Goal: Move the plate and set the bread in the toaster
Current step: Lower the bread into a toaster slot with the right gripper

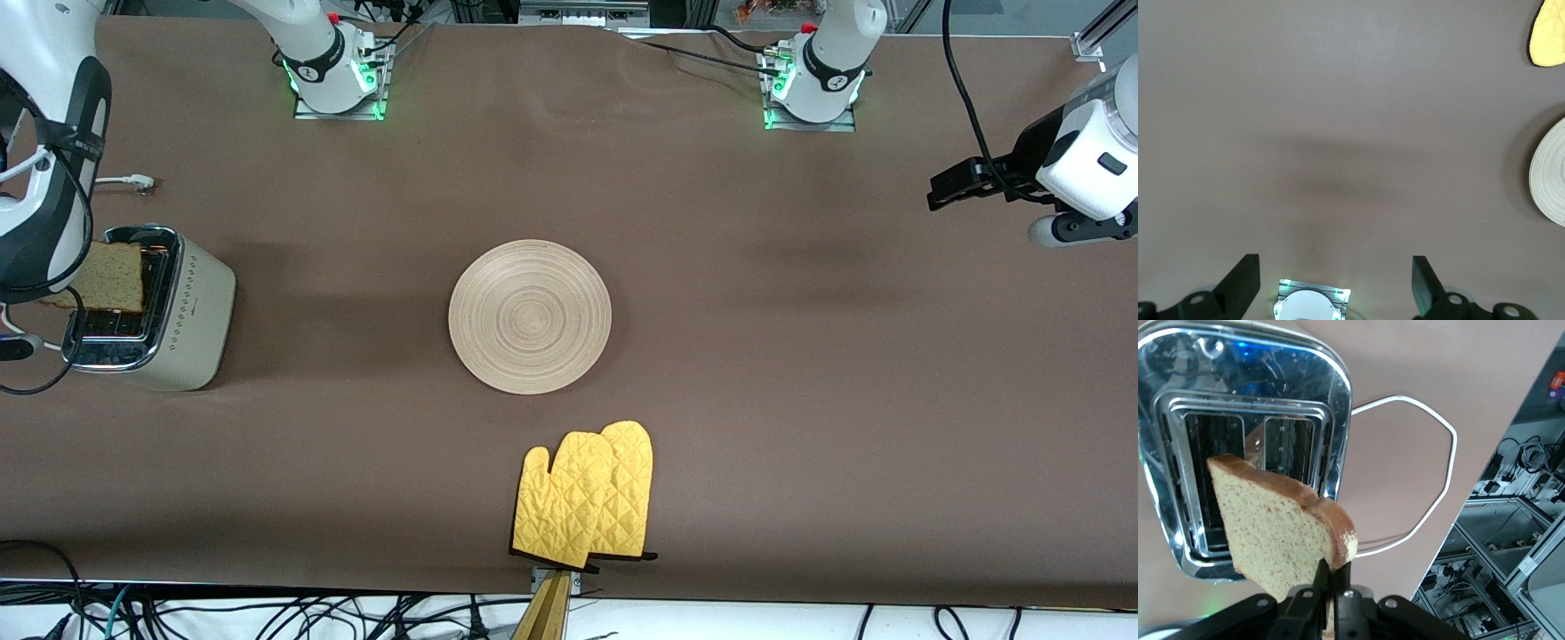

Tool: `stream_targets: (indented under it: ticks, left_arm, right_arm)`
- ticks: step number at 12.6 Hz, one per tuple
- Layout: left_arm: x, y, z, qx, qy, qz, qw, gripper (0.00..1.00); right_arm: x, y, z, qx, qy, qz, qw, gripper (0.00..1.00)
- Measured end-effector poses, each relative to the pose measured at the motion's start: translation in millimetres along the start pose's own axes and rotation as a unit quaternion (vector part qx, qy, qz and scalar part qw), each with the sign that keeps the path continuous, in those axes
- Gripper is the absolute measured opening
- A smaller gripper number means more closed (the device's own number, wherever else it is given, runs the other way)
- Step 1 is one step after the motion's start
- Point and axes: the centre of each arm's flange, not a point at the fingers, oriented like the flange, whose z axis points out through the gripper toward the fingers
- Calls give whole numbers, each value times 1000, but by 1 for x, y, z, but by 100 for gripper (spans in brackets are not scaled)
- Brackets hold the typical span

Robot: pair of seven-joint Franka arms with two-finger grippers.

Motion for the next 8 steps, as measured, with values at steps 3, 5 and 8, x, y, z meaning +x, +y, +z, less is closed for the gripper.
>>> stream_targets:
  ticks: [3, 5, 8]
  left_arm:
    - [0, 0, 0, 0, 0, 0, 1000, 100]
    - [0, 0, 0, 0, 0, 0, 1000, 100]
    - [0, 0, 0, 0, 0, 0, 1000, 100]
  right_arm:
    - [6, -4, 0, -6, 6, 22, 1000, 5]
    - [7, -7, -2, -9, 9, 44, 999, 5]
    - [8, -8, -7, -10, 16, 81, 997, 5]
